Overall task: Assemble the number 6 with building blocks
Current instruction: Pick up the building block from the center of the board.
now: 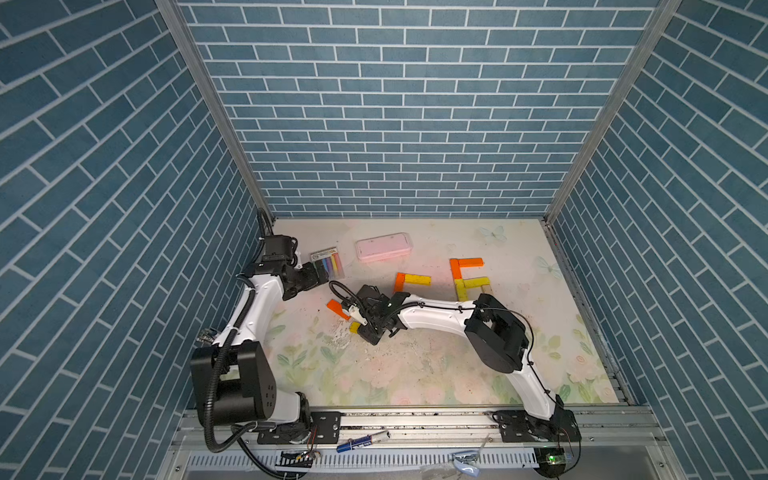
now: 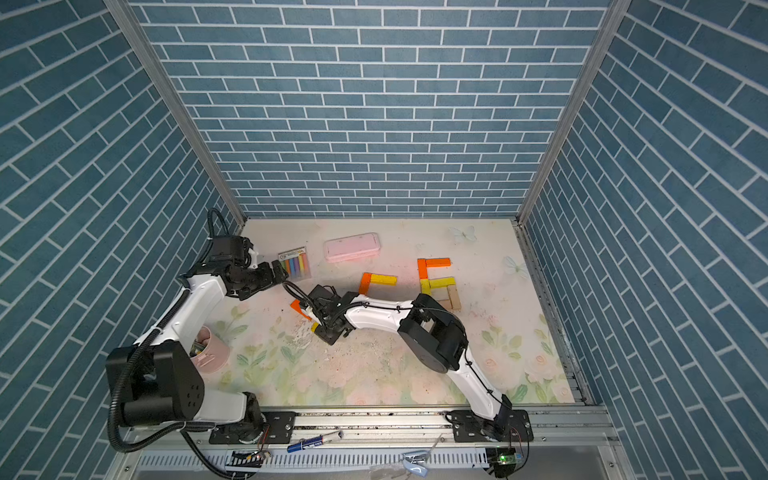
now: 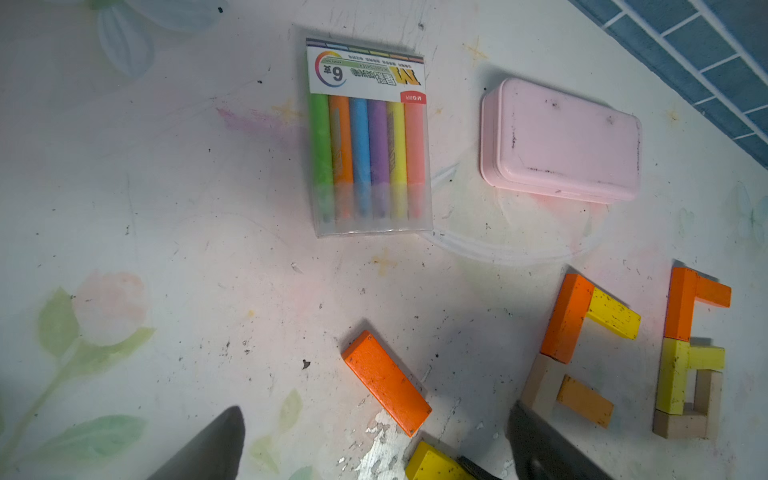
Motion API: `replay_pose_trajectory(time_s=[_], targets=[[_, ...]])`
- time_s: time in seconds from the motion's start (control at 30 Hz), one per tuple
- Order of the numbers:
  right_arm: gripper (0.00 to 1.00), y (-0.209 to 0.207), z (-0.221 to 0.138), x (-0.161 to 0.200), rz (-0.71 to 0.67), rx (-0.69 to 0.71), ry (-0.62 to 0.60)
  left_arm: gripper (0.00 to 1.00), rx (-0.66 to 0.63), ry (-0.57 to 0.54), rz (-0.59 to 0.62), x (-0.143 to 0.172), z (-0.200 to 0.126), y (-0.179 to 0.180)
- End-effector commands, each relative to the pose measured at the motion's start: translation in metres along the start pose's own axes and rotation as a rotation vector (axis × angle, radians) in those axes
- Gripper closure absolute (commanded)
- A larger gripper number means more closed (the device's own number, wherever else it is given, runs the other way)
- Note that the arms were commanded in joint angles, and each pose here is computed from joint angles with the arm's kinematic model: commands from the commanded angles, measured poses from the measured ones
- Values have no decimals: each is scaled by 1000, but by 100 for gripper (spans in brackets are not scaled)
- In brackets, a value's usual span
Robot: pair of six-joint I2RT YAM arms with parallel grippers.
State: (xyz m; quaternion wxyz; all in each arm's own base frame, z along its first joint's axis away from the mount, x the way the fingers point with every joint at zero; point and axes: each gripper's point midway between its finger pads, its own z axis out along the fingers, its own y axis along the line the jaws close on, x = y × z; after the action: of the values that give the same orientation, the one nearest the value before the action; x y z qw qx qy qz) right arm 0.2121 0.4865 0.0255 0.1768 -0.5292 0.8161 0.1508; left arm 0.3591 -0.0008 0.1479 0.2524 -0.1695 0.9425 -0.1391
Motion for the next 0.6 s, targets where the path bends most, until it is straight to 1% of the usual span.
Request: replay_pose_trajectory(time_s=[0.0, 0.1, 0.17, 0.27, 0.47, 0.57], targets=[[78, 10, 8, 22, 14, -12, 99, 1, 12, -16, -23, -5, -3, -1], [83, 7, -11, 11, 50, 13, 53, 1, 24, -18, -26, -5, -4, -4], [85, 5, -35, 0, 85, 31, -9, 1, 29, -22, -28, -5, -5, -4], [86, -1, -63, -2, 173, 68, -99, 1, 36, -22, -30, -4, -6, -6], [87, -21, -126, 12, 434, 154, -283, 1, 37, -29, -20, -3, -6, -8], [87, -42, -153, 34, 596, 263, -331, 1, 41, -21, -8, 0, -5, -13]])
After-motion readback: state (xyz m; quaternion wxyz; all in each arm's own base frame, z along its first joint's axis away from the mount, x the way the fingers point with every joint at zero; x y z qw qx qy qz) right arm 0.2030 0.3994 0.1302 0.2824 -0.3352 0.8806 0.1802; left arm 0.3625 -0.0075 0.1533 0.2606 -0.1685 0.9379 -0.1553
